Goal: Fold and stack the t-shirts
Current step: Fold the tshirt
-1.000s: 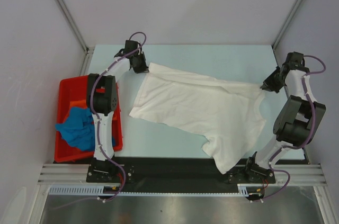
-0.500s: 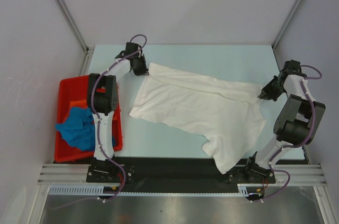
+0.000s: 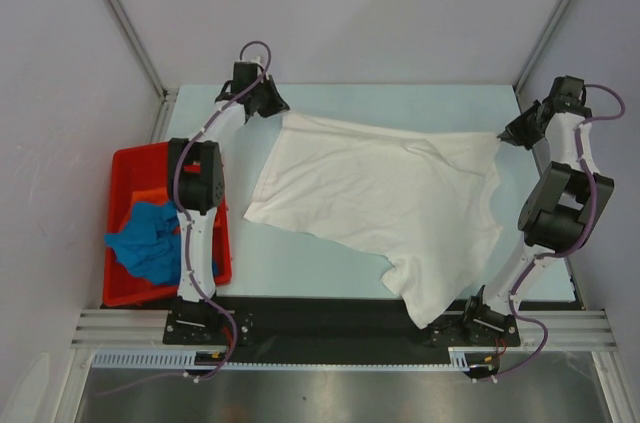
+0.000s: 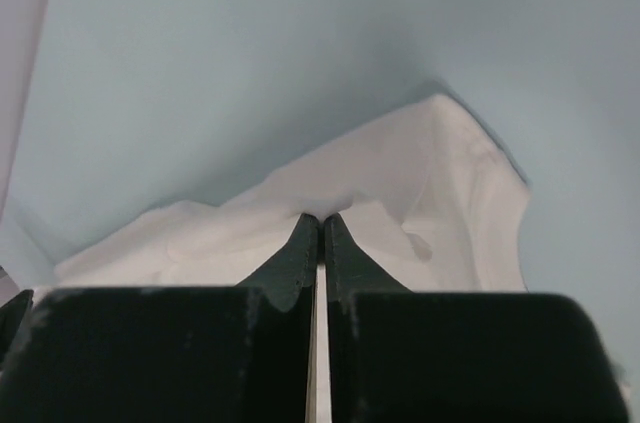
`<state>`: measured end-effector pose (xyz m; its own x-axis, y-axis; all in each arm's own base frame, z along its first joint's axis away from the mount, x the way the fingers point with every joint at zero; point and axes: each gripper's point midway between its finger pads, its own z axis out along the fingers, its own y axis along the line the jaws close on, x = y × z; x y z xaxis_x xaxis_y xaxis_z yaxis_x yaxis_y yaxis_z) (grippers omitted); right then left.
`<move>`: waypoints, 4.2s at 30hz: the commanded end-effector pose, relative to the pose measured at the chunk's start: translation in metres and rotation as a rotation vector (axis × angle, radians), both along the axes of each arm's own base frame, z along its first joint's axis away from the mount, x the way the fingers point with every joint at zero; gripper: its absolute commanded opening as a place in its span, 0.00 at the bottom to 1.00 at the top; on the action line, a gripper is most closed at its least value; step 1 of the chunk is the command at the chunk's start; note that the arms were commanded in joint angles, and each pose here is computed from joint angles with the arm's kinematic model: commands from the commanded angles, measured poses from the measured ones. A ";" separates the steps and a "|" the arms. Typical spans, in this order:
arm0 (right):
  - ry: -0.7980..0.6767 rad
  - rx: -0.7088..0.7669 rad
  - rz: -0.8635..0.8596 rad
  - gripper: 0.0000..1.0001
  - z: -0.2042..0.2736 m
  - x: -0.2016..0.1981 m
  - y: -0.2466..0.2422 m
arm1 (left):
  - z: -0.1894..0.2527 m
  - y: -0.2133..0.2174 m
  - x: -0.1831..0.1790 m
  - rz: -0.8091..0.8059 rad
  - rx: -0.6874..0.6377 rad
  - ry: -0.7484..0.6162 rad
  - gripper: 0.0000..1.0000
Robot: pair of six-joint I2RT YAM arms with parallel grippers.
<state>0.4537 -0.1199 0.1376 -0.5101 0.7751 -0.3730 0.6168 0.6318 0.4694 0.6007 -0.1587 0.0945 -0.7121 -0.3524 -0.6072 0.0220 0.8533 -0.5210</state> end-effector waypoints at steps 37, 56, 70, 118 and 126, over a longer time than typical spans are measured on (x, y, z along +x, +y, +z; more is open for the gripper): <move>-0.244 -0.076 0.002 0.00 0.081 0.071 -0.025 | 0.010 0.016 0.040 0.018 -0.094 -0.104 0.00; 0.008 0.040 -0.034 0.00 0.011 -0.066 0.017 | -0.007 0.044 -0.037 -0.024 0.063 0.078 0.00; 0.092 0.067 -0.065 0.00 -0.026 -0.106 0.023 | -0.034 0.045 -0.065 -0.030 0.076 0.152 0.00; -0.081 0.276 -0.245 0.61 -0.046 0.013 0.001 | -0.019 -0.012 -0.027 -0.096 -0.217 0.085 0.36; -0.031 0.342 -0.320 0.54 -0.079 0.015 -0.003 | -0.032 -0.018 -0.025 -0.082 -0.238 0.101 0.36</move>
<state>0.4601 -0.1189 0.0580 -0.2608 0.9594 -0.1070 0.7443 0.2704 0.6106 0.5689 -0.1665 0.0506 -0.8119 -0.4016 -0.4238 -0.0099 0.7352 -0.6778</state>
